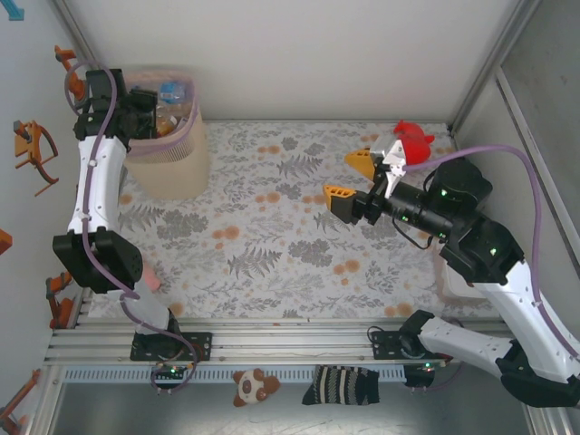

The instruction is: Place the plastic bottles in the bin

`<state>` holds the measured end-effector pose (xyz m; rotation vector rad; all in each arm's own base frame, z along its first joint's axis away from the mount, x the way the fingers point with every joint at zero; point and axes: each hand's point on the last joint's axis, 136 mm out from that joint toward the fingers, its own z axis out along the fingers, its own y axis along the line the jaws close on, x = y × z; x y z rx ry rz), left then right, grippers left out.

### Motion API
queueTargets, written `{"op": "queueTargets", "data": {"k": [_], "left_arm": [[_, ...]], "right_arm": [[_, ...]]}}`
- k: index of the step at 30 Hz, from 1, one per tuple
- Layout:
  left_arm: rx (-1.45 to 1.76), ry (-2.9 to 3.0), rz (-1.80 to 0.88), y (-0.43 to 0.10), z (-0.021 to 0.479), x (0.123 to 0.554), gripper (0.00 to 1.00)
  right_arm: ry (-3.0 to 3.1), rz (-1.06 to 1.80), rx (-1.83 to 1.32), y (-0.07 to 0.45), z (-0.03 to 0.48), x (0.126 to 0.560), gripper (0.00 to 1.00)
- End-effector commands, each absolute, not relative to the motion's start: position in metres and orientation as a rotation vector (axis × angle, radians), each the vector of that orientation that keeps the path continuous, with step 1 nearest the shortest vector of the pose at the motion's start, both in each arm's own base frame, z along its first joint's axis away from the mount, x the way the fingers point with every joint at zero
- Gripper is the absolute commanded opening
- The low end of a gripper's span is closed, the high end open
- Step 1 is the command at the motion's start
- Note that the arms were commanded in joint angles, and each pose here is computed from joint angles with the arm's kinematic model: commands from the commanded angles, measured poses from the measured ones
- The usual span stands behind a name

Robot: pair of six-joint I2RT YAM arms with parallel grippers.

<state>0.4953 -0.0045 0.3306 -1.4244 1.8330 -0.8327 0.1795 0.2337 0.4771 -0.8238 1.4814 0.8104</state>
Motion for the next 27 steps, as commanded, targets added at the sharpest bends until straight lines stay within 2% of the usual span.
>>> {"op": "queueTargets", "data": {"k": [1,12,27], "left_arm": [[-1.460,1.804,-0.879,-0.005,0.345,0.483,0.65],[-1.396,1.723,-0.890,0.004,0.388,0.461,0.76],[-1.205,1.756,-0.851,0.001,0.411,0.451,0.67]], "right_arm": [[1.463,0.788,-0.806,0.228,0.481,0.180,0.77],[1.459,0.788,-0.805,0.229,0.483,0.180,0.77],[1.459,0.789,-0.804,0.228,0.483,0.180,0.77]]}}
